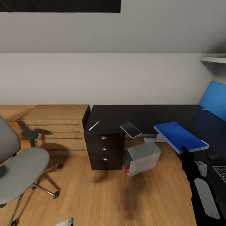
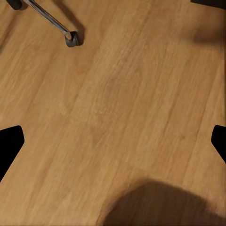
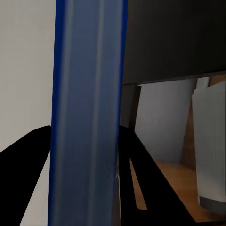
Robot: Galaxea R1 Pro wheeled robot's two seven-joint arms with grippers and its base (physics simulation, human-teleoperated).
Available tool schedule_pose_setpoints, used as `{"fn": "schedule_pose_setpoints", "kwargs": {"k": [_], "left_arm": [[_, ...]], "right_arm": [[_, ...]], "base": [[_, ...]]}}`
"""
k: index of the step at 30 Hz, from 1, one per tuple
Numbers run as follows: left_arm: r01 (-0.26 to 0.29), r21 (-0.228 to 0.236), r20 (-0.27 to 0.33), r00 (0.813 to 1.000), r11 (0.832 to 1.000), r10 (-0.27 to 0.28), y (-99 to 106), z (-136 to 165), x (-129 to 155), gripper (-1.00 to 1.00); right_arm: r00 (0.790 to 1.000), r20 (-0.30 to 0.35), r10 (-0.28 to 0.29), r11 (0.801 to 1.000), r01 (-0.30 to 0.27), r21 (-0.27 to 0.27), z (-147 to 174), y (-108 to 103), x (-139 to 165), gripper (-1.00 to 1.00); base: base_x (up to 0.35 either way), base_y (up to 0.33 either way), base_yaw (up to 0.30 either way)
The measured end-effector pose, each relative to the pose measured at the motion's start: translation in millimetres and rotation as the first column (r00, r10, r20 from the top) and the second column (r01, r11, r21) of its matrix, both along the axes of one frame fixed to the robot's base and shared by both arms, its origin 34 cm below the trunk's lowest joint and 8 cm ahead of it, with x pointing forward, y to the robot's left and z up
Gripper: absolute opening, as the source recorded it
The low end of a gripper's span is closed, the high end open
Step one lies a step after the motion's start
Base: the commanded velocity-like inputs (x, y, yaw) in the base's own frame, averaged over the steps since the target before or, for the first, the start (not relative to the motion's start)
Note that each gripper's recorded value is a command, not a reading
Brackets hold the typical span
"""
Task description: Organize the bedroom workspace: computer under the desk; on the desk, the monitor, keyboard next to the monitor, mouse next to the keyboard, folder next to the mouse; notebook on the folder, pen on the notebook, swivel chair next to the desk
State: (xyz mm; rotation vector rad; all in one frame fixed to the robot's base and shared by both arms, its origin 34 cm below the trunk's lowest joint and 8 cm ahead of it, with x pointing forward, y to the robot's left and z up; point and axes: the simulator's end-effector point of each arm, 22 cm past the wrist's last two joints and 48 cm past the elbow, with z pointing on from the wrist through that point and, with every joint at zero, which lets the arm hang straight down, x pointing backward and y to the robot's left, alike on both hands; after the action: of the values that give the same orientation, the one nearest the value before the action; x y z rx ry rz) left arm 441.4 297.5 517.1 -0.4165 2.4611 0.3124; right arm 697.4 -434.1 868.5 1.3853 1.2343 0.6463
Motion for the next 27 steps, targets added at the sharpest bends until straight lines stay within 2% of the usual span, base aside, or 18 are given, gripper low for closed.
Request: {"fn": "schedule_pose_setpoints", "kwargs": {"k": [11,15,18,20,23,27], "left_arm": [[0.001,-0.005,-0.001,1.0,1.0,-0.001,-4,-1,0,1.0],[0.001,-0.008,-0.001,1.0,1.0,-0.001,-6,-1,0,1.0],[0.001,-0.008,-0.001,1.0,1.0,-0.001,-6,-1,0,1.0],[0.002,-0.008,-0.001,1.0,1.0,-0.002,-6,-1,0,1.0],[0.002,-0.008,-0.001,1.0,1.0,-0.002,-6,-1,0,1.0],[0.001,-0.007,-0.001,1.0,1.0,-0.001,-5,-1,0,1.0]], "right_arm": [[0.999,0.031,0.024,1.0,-0.023,-0.002,6,12,5,-1.0],[0.999,0.034,0.016,1.0,-0.017,0.008,12,16,24,-1.0],[0.998,0.032,-0.061,0.997,0.06,0.05,17,7,71,-1.0],[0.988,-0.002,-0.152,0.985,0.151,0.086,13,-1,108,-1.0],[0.97,-0.061,-0.236,0.968,0.24,0.075,3,-6,126,-1.0],[0.939,-0.117,-0.324,0.943,0.331,0.044,-16,-10,122,-1.0]], "base": [[0.0,0.0,-0.013],[0.0,0.0,0.0],[0.0,0.0,0.0],[0.0,0.0,0.0],[0.0,0.0,0.0],[0.0,0.0,0.0]]}}
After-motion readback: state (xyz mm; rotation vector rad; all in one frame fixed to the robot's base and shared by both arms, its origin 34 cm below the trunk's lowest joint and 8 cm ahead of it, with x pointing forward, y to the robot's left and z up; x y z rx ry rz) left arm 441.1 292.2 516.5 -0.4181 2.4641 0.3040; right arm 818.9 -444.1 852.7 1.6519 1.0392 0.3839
